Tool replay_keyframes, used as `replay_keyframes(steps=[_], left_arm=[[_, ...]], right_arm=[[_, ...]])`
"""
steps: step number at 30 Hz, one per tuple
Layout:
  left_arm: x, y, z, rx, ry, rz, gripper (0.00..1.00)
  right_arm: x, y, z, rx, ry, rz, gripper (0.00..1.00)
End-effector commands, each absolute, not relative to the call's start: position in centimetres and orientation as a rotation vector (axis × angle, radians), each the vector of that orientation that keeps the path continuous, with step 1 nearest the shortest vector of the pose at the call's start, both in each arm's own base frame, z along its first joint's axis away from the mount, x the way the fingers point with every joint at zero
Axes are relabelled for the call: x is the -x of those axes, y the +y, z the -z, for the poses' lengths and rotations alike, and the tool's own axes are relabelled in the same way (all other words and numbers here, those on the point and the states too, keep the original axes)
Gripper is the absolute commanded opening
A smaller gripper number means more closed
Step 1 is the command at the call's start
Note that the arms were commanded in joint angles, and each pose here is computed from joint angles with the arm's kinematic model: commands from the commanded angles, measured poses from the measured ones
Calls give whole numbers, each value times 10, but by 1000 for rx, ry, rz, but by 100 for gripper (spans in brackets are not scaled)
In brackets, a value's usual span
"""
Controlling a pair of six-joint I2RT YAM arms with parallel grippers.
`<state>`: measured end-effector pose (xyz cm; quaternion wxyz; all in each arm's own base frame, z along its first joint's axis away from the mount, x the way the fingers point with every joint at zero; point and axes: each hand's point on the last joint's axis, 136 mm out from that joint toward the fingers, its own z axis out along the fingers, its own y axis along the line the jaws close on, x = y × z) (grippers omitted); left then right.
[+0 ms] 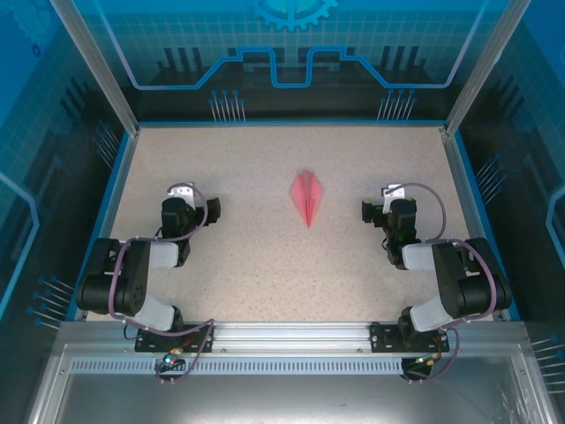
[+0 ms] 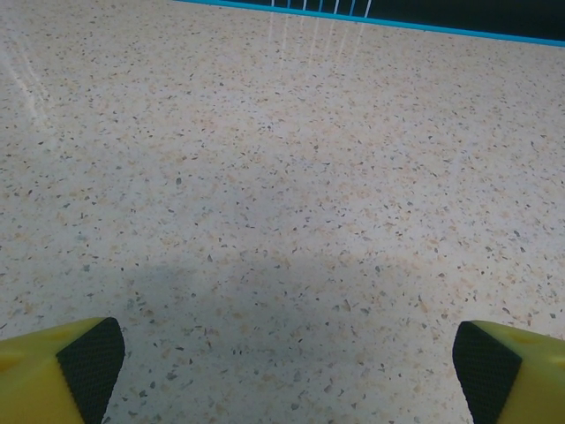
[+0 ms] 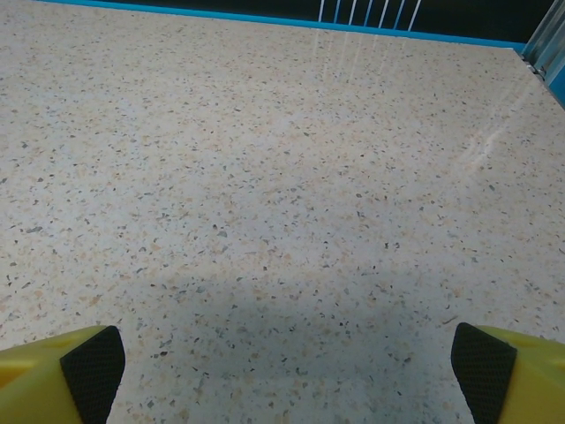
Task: Fold a paper plane with a square sheet of paper (pick it up from the middle)
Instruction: Reset both arms
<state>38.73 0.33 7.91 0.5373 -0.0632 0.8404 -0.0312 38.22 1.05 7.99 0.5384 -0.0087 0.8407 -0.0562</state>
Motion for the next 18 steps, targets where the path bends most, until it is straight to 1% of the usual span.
replay_keyframes(steps=[1,4,18], left_arm=[[-395,2,-91,120,1958,67,99],[-397,-5,-90,76,1973,91,99],[-397,-6,-90,71,1974,85,99]], right_arm=[[-394,10,-97,23,1942,131,99],[-394,11,-96,22,1946,125,99],[-394,11,-96,22,1945,123,99]])
